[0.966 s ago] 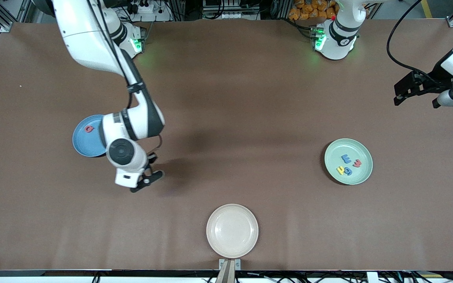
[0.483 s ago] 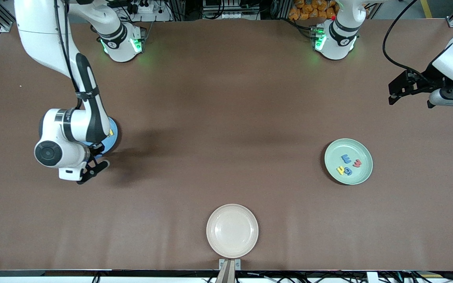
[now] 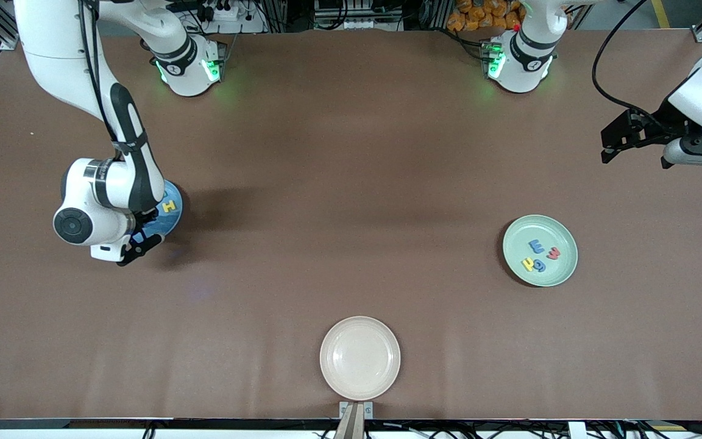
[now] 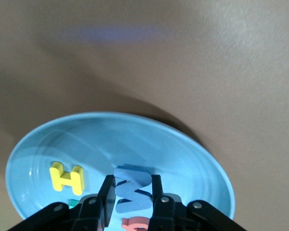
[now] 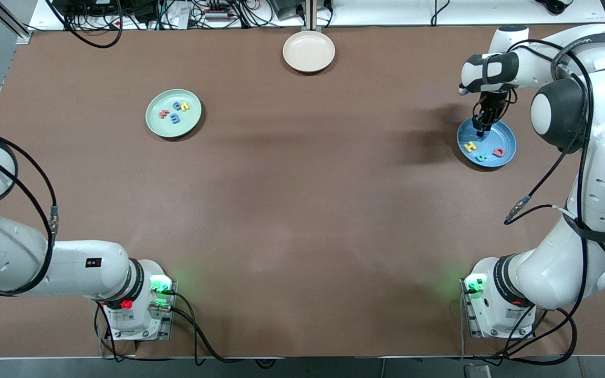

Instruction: Sort uppercase to blue plate, lowercase to green plate

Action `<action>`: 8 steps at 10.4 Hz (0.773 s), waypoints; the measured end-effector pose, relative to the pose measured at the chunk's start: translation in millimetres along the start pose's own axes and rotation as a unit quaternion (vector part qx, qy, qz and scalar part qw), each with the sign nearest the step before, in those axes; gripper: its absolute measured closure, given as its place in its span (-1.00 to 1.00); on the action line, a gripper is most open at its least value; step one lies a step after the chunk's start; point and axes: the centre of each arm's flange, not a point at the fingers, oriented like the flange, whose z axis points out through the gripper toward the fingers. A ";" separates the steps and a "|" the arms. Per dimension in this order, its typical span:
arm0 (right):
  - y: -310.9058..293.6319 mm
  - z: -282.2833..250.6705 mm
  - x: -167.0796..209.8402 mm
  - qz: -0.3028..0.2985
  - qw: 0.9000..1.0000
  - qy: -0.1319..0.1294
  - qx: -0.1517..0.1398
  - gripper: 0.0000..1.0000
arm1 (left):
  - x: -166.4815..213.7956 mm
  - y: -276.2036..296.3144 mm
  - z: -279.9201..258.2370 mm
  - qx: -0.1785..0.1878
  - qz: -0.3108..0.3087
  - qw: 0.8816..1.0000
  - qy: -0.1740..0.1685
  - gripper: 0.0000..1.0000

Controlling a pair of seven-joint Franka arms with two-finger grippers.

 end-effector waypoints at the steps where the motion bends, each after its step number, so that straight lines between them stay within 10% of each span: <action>1: 0.2 2.0 -1.6 0.002 1.000 -0.001 0.002 0.30 | 0.0 -0.2 0.0 0.000 0.000 1.000 0.000 -1.00; 8: 13.0 -30.7 -7.0 0.017 0.999 0.036 -0.004 -0.40 | 0.3 -1.9 -0.3 0.000 -0.002 1.000 0.001 -1.00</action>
